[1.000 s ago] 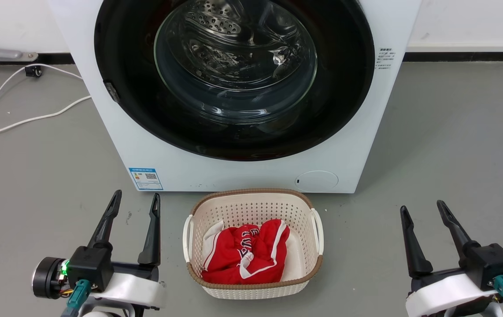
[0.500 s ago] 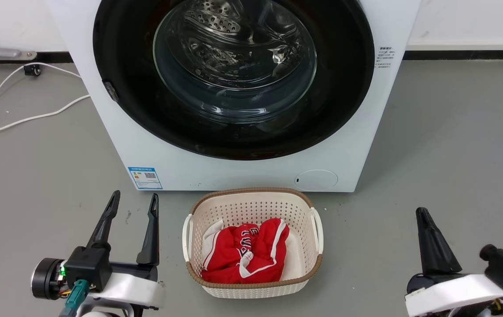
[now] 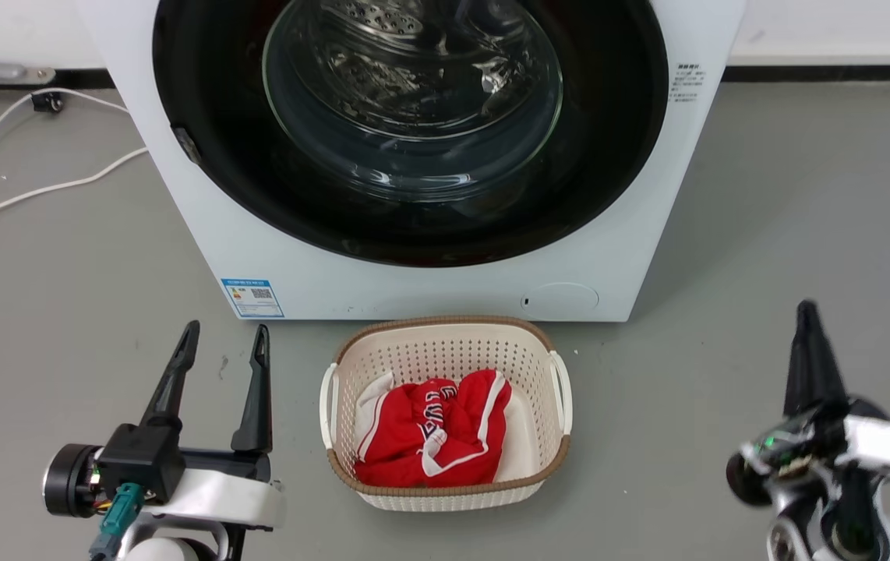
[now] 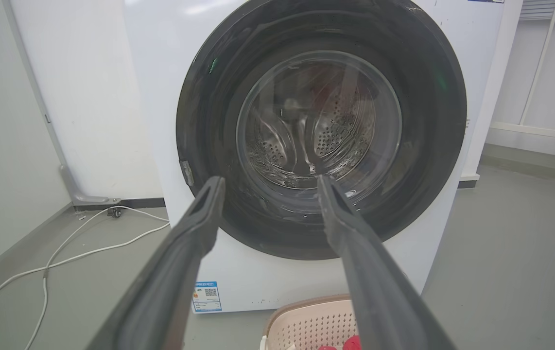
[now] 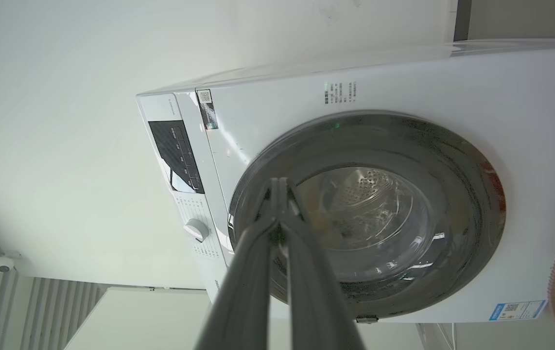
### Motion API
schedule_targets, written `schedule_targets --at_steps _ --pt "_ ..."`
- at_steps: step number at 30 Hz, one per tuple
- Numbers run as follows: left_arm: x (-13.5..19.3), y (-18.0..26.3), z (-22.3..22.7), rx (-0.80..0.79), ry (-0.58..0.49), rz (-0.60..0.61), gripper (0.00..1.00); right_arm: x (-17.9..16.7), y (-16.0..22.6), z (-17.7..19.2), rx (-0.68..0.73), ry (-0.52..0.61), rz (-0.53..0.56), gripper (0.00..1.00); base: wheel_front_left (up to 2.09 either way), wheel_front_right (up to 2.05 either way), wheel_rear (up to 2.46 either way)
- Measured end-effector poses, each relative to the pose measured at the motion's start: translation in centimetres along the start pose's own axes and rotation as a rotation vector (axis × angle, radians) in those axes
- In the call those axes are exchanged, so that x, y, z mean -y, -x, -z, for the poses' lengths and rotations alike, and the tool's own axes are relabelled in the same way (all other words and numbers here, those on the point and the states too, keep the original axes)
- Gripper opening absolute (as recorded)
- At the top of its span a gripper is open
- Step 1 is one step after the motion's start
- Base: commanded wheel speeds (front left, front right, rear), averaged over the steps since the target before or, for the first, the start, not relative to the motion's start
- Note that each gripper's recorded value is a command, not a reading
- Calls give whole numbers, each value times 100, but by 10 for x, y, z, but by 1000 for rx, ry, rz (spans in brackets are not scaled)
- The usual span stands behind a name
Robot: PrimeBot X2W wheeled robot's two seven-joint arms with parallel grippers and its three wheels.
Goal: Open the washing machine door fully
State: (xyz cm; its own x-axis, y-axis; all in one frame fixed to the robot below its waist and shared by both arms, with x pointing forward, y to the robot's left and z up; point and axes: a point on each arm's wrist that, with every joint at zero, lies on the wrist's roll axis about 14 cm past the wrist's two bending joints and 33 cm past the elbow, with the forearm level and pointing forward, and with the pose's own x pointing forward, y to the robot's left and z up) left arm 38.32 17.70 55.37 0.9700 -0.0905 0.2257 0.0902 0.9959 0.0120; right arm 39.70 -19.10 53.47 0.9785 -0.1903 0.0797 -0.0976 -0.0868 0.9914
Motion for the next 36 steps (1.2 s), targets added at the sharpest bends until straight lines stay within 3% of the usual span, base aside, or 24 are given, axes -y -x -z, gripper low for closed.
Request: schedule_targets --at_steps 3,11,18,25,36 --pt "-2 -6 3 -2 0 -4 100 -11 -23 -8 40 -108 -23 0 0 0 0" --pt "-3 -31 9 3 0 5 100 -42 -99 -21 12 -141 -86 0 0 0 0" --pt "-4 -54 18 10 2 12 100 -64 -167 -11 -114 4 -110 0 0 0 0" --pt "-9 -71 34 -7 -2 11 100 -63 -224 22 -278 174 -77 0 0 0 0" --pt "-12 -83 57 -44 5 13 100 -21 -262 89 -579 445 54 0 0 0 0"
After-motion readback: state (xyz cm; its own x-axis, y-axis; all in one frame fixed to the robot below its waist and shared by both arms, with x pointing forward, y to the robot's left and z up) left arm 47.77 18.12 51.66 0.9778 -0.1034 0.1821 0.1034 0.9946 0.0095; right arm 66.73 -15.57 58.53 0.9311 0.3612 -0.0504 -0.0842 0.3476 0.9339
